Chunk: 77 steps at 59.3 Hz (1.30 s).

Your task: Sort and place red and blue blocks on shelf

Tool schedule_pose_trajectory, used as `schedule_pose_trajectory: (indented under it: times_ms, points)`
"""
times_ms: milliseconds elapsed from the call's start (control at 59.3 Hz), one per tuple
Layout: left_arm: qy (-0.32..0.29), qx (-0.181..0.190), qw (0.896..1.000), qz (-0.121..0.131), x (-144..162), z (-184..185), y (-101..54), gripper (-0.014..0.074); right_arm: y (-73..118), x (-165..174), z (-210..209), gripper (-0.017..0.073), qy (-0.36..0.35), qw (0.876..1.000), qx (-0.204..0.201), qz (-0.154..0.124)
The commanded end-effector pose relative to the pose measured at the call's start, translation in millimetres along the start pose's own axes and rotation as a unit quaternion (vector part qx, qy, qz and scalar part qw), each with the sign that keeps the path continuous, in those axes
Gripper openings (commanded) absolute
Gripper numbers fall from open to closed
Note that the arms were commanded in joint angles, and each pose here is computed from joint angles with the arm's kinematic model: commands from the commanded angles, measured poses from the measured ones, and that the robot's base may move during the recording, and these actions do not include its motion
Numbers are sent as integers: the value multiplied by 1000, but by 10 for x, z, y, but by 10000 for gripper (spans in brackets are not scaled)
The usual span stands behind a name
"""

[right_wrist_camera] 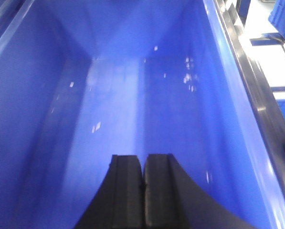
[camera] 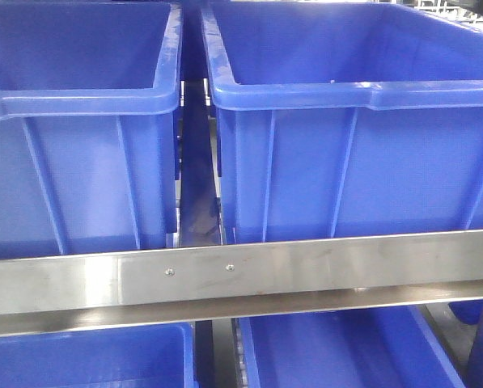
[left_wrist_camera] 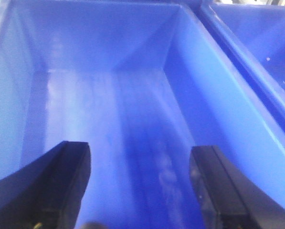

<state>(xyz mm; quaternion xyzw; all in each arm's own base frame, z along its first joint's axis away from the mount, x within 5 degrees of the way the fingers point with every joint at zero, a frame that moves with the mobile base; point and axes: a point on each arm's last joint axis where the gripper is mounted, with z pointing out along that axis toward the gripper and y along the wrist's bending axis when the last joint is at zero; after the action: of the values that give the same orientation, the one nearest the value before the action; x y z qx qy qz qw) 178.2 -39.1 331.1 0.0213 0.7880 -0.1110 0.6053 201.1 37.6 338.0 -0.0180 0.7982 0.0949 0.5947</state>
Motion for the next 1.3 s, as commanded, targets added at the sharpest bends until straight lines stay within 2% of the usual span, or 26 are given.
schedule_pose_trajectory:
  times_ms: [0, 404, 1281]
  points:
    - [-64, 14, 998, 0, -103, -146, -21, 129, 15, -71, -174, 58, -61, 998, -10, -11]
    - [-84, 18, 996, 0, 176, -442, 26, 128, -46, 351, -498, 58, -66, 998, -11, -11]
    - [-78, 17, 997, 0, 193, -425, 29, 128, -52, 382, -499, 58, -50, 999, -8, -11]
